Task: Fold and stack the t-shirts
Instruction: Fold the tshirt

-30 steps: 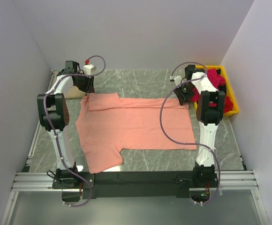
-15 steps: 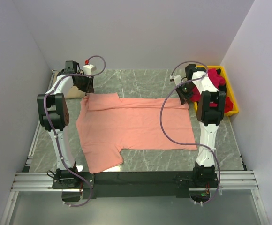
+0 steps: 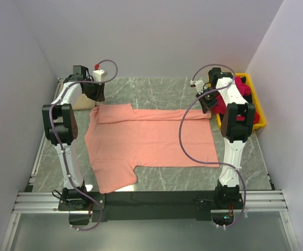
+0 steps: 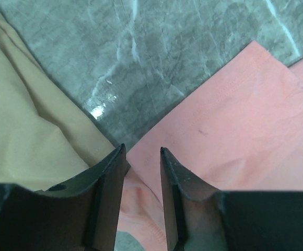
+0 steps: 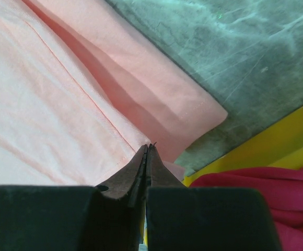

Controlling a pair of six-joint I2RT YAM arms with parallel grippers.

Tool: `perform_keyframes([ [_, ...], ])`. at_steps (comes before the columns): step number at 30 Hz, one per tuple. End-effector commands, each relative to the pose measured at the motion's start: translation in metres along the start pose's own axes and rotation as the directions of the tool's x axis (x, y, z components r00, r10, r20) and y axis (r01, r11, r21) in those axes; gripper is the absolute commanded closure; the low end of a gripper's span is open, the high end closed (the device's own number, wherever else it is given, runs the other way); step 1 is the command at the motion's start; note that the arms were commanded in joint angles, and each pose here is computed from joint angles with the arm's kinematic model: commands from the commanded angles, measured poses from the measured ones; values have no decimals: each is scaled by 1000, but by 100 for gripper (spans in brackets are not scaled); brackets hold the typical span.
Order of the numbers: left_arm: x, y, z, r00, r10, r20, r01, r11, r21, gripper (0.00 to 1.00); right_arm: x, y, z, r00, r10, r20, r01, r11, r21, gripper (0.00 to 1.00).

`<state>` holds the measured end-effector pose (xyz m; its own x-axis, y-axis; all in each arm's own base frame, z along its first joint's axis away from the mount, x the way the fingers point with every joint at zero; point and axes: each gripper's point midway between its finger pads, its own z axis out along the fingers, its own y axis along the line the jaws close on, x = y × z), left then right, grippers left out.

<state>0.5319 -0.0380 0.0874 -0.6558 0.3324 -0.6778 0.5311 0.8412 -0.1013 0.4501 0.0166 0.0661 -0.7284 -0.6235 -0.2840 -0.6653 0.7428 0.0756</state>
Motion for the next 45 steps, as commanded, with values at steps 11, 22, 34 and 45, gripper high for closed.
perform_keyframes([
  [11, 23, 6, 17, 994, -13, -105, 5, 997, -77, 60, 3, 1, -17, 1000, -23, 9, 22, 999, 32, 100],
  [22, 25, 17, 15, 992, -15, -123, -5, 987, -162, 58, 4, -1, -12, 1000, -23, 1, 23, 999, 32, 100],
  [34, 18, 1, 15, 995, -27, -100, 19, 997, -79, 57, 5, 0, -11, 1000, -23, 0, 23, 999, 29, 100],
  [45, -19, -17, -17, 999, 14, 43, -14, 1000, 0, 99, 6, -1, -14, 999, -33, -1, 33, 999, 41, 100],
])
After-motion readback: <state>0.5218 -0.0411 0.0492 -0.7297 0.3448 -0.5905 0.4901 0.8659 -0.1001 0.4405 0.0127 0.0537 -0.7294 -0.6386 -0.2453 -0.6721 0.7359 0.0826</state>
